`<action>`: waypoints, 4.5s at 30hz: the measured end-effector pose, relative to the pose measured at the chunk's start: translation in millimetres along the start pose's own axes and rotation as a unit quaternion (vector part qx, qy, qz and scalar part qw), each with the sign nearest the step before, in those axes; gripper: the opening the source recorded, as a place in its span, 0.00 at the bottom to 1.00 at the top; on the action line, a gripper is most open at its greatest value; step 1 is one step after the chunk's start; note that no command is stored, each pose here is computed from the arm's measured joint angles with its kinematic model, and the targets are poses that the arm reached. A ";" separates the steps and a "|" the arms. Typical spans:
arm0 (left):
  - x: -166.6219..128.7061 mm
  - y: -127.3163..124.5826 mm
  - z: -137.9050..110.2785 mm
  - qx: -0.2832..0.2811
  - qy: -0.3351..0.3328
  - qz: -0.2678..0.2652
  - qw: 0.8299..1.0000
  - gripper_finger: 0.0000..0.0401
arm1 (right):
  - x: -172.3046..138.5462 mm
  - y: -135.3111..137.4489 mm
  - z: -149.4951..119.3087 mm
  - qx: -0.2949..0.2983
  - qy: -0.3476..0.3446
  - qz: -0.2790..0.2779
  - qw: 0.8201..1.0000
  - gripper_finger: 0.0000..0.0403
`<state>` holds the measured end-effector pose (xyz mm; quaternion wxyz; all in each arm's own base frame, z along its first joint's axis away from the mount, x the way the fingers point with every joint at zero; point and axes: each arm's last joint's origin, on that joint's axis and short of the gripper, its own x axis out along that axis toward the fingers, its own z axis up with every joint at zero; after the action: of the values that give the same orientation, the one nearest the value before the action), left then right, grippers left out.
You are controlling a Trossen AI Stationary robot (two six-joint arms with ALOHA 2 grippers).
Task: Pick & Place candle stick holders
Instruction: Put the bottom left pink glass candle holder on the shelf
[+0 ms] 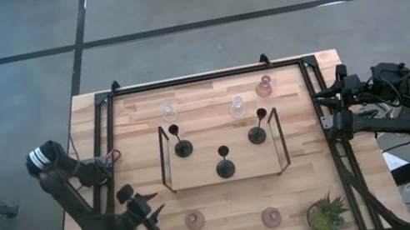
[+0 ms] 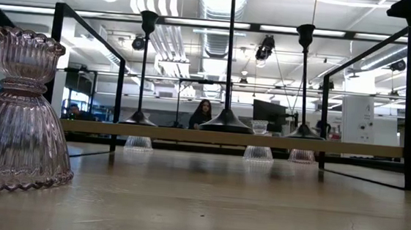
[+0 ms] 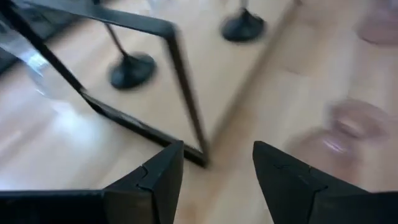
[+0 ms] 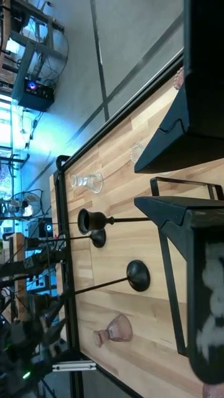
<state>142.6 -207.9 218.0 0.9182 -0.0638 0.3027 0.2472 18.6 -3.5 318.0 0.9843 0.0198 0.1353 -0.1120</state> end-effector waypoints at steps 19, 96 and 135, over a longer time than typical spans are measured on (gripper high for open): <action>-5.8 -62.3 84.0 0.154 0.173 -0.186 0.955 0.44 | 0.0 0.0 0.0 0.000 0.000 0.000 1.000 0.16; 85.9 -55.0 145.5 0.185 0.234 -0.028 0.954 0.05 | 0.0 0.0 0.0 0.000 0.000 0.000 1.000 0.16; 114.8 -8.0 156.4 0.159 0.296 0.054 0.940 0.05 | 0.0 0.0 0.1 0.000 0.000 0.000 1.000 0.16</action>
<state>308.3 -125.4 276.7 0.7705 0.0288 0.5993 0.2152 18.6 -3.5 318.0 0.9843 0.0197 0.1352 -0.1121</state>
